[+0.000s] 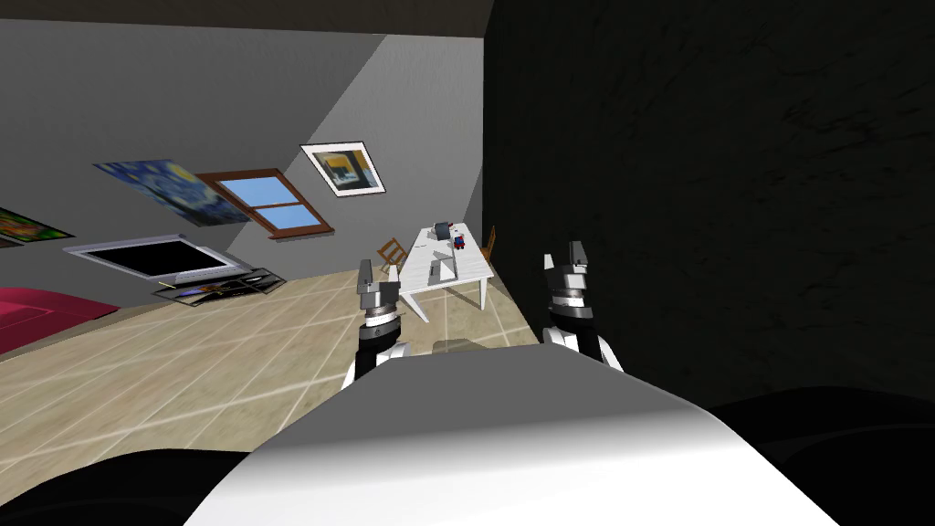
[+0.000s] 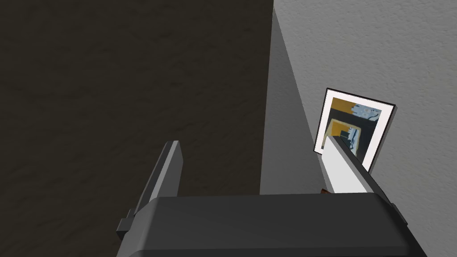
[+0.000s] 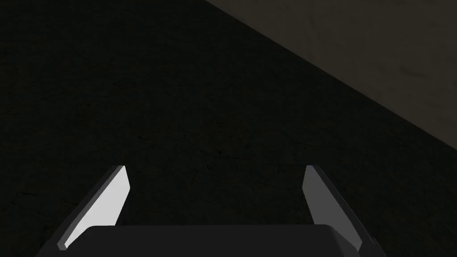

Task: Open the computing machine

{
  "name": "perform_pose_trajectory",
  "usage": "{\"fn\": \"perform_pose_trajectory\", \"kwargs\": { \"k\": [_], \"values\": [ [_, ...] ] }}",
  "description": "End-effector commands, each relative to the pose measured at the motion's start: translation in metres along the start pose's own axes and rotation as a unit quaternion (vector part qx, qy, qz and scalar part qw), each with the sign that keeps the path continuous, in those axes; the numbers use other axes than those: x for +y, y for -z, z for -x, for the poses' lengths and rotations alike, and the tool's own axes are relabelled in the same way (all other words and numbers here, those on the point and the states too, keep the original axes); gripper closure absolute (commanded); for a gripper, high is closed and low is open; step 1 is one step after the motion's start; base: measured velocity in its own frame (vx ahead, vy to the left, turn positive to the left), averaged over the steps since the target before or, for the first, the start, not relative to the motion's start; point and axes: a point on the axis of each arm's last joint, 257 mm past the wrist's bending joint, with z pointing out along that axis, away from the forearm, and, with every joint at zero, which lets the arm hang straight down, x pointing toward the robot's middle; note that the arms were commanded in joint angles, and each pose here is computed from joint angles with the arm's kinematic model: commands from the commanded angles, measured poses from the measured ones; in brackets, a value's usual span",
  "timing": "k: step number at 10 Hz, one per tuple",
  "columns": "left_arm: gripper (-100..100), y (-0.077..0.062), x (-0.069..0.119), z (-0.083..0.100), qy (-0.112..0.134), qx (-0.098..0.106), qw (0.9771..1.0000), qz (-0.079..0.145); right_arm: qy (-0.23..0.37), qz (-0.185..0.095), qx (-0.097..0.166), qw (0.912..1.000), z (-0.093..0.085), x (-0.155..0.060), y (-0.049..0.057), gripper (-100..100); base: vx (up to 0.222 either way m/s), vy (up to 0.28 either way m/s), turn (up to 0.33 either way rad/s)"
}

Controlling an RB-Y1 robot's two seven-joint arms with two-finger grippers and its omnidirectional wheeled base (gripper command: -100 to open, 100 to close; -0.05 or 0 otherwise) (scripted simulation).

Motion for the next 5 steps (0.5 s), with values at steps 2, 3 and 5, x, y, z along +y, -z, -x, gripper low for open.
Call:
{"fn": "perform_pose_trajectory", "kwargs": {
  "k": [2,3,5],
  "values": [
    [0,0.0000,0.0000,0.0000,0.000,0.000,1.0000,0.000,0.000,0.000,0.000,1.0000,0.0000,0.0000,0.0000,0,0.000,0.000,0.000],
    [0,0.0000,-0.0001,0.0000,0.000,0.000,1.0000,0.000,0.000,0.000,0.000,1.0000,0.0000,0.0001,0.0000,0,0.000,0.000,0.000],
    [0,0.0000,-0.0001,0.0000,0.000,0.000,1.0000,0.000,0.000,0.000,0.000,1.0000,0.0000,0.0001,0.0000,0,0.000,0.000,0.000]
  ]
}}
